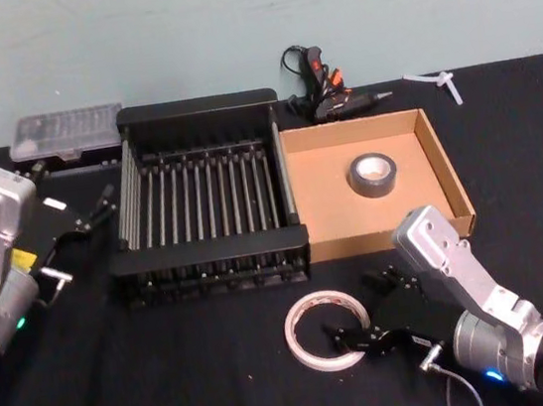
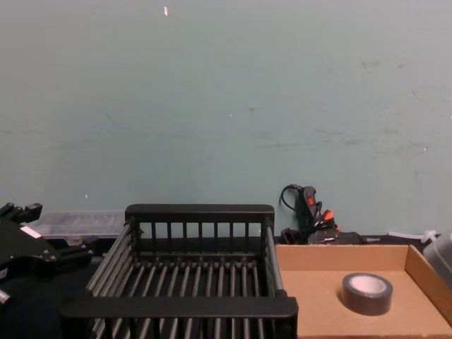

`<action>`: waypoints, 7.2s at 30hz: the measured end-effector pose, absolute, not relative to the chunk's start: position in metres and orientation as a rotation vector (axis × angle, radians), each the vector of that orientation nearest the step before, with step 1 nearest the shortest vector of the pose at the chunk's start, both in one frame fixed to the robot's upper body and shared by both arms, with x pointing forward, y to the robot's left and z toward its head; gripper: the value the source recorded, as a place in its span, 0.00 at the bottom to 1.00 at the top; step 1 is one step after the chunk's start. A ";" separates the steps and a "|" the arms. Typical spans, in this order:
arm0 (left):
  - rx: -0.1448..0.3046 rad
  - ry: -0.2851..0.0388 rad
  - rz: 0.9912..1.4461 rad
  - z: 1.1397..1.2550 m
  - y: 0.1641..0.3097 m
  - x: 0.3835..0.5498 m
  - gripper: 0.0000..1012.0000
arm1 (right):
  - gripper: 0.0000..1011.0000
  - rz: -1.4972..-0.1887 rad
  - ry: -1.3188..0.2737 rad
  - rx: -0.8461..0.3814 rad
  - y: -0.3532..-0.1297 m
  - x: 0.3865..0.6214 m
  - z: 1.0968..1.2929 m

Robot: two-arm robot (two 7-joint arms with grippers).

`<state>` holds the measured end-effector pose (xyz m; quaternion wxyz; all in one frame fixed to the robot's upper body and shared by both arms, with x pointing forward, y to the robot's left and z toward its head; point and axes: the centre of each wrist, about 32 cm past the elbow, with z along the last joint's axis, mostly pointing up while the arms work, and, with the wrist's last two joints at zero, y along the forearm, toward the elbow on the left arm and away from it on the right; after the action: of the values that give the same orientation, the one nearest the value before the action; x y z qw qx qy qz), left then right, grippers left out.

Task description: Pick up the white tape and place it into the black box , Pick up the silver tape and place it into the brown box.

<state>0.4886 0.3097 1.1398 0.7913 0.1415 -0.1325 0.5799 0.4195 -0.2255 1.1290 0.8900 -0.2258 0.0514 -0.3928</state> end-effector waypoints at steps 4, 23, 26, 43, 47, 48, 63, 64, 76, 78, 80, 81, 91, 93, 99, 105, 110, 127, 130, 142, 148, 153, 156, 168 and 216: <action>0.304 -0.285 1.248 1.140 0.310 0.489 0.99 | 0.99 -0.816 0.106 -0.469 -0.226 0.420 1.129; 0.304 -0.285 1.248 1.140 0.310 0.489 0.99 | 0.62 -0.815 0.106 -0.467 -0.226 0.419 1.129; 0.304 -0.285 1.248 1.140 0.310 0.489 0.99 | 0.54 -0.815 0.107 -0.467 -0.226 0.419 1.129; 0.305 -0.285 1.248 1.140 0.310 0.489 0.99 | 0.09 -0.815 0.107 -0.466 -0.226 0.419 1.129; 0.304 -0.285 1.248 1.140 0.310 0.489 0.99 | 0.08 -0.815 0.107 -0.466 -0.226 0.419 1.129; 0.304 -0.285 1.248 1.140 0.310 0.489 0.99 | 0.08 -0.815 0.107 -0.466 -0.226 0.419 1.129; 0.304 -0.285 1.248 1.140 0.310 0.489 0.99 | 0.08 -0.794 0.097 -0.401 -0.233 0.419 1.143; 0.304 -0.285 1.248 1.140 0.310 0.489 0.99 | 0.08 -0.788 0.091 -0.391 -0.234 0.419 1.146; 0.305 -0.285 1.248 1.140 0.310 0.489 0.99 | 0.08 -0.728 0.047 -0.310 -0.239 0.420 1.172; 0.304 -0.285 1.248 1.140 0.310 0.489 0.99 | 0.08 -0.722 0.038 -0.298 -0.239 0.421 1.175; 0.304 -0.285 1.248 1.140 0.310 0.489 0.99 | 0.08 -0.716 0.024 -0.284 -0.239 0.423 1.180; 0.304 -0.285 1.248 1.140 0.310 0.489 0.99 | 0.08 -0.714 0.015 -0.274 -0.238 0.425 1.182; 0.304 -0.285 1.248 1.140 0.310 0.489 0.99 | 0.08 -0.736 -0.050 -0.211 -0.230 0.451 1.199; 0.305 -0.285 1.248 1.140 0.310 0.489 0.99 | 0.08 -0.745 -0.063 -0.198 -0.226 0.460 1.202; 0.304 -0.285 1.248 1.140 0.310 0.489 0.99 | 0.08 -0.765 -0.084 -0.180 -0.216 0.479 1.208; 0.304 -0.285 1.248 1.140 0.310 0.489 0.99 | 0.08 -0.795 -0.103 -0.170 -0.204 0.502 1.212; 0.305 -0.285 1.248 1.140 0.310 0.489 0.99 | 0.08 -0.831 -0.110 -0.164 -0.191 0.520 1.211; 0.305 -0.285 1.248 1.140 0.310 0.489 0.99 | 0.08 -0.889 -0.092 -0.204 -0.147 0.564 1.194; 0.304 -0.285 1.248 1.140 0.310 0.489 0.99 | 0.08 -0.899 -0.082 -0.224 -0.141 0.571 1.189; 0.304 -0.285 1.248 1.140 0.310 0.489 0.99 | 0.08 -0.924 -0.046 -0.291 -0.125 0.587 1.169; 0.304 -0.285 1.248 1.140 0.310 0.489 0.99 | 0.08 -0.933 -0.033 -0.312 -0.122 0.590 1.163; 0.305 -0.285 1.248 1.140 0.310 0.489 0.99 | 0.08 -0.937 -0.031 -0.318 -0.122 0.590 1.161; 0.304 -0.285 1.248 1.140 0.310 0.489 0.99 | 0.08 -0.937 -0.032 -0.318 -0.122 0.590 1.162; 0.304 -0.285 1.248 1.140 0.310 0.489 0.99 | 0.24 -0.936 -0.033 -0.316 -0.122 0.590 1.162; 0.304 -0.285 1.248 1.140 0.310 0.489 0.99 | 0.99 -0.967 -0.087 -0.198 -0.181 0.553 1.200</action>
<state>0.4886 0.3097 1.1398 0.7913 0.1415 -0.1324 0.5799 0.5533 -0.1814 1.1998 0.8798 -0.0952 -0.0416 -0.4638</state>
